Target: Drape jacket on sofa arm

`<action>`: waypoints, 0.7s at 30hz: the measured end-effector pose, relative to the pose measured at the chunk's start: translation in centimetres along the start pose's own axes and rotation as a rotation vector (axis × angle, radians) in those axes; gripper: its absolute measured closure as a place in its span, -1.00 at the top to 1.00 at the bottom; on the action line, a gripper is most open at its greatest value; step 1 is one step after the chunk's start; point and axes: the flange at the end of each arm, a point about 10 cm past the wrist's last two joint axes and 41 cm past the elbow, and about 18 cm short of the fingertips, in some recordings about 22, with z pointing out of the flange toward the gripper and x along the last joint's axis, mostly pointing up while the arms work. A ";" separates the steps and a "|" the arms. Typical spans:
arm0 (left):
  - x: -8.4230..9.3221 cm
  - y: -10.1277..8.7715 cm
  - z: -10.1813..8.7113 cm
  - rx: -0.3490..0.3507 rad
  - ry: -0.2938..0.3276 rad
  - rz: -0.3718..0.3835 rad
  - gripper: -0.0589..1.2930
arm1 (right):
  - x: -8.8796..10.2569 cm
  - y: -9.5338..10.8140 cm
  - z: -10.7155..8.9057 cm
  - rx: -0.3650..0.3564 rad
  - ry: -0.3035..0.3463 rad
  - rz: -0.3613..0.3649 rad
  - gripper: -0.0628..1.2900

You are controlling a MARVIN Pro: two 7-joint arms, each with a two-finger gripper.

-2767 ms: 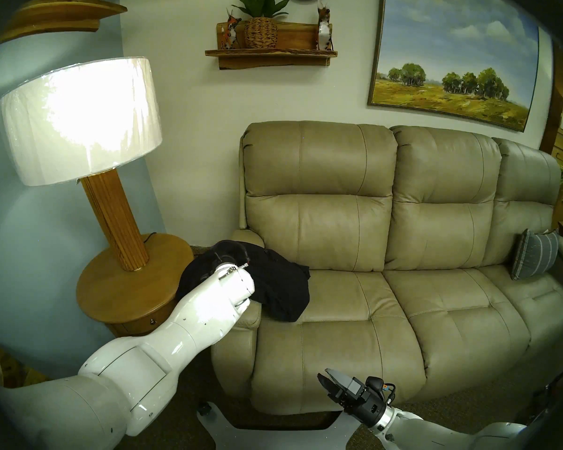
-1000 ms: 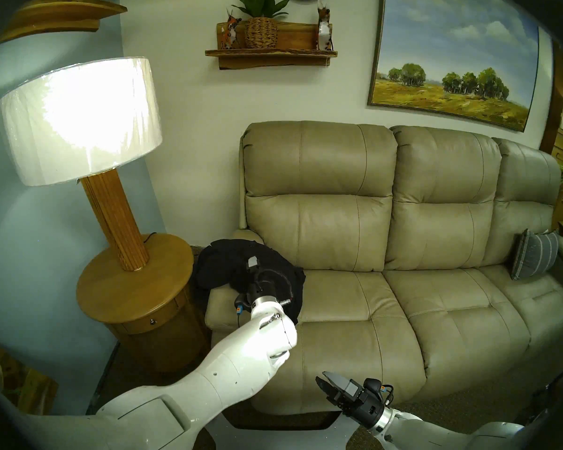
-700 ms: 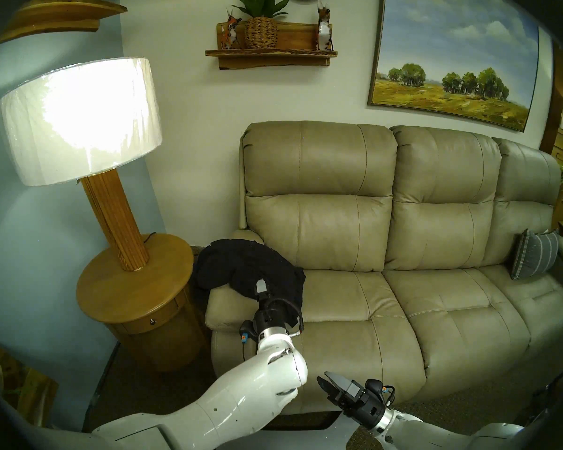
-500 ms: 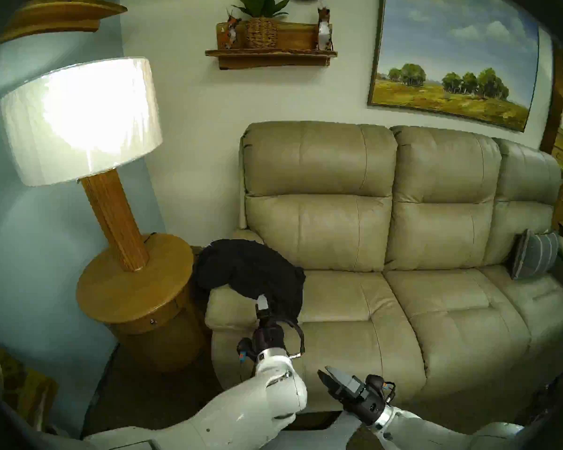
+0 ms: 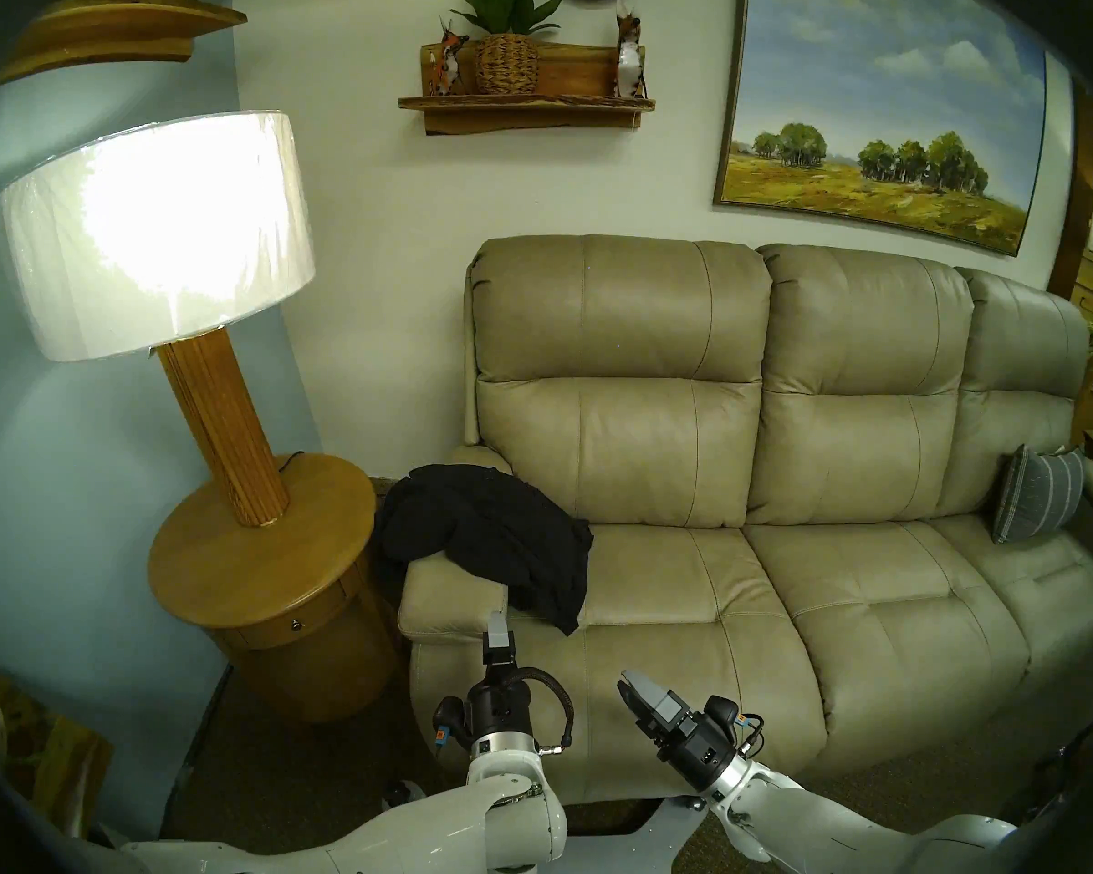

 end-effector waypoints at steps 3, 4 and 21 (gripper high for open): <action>0.5 -0.2 -0.3 -0.021 -0.008 0.019 0.96 | 0.3 0.0 0.3 -0.023 0.009 -0.005 0.91; 0.6 -0.3 -0.3 -0.026 -0.010 0.023 0.96 | 0.3 -0.1 0.3 -0.027 0.011 -0.005 0.91; 2.4 -0.9 0.0 -0.069 -0.024 0.005 0.96 | 0.6 -0.7 0.1 -0.108 -0.012 0.032 0.91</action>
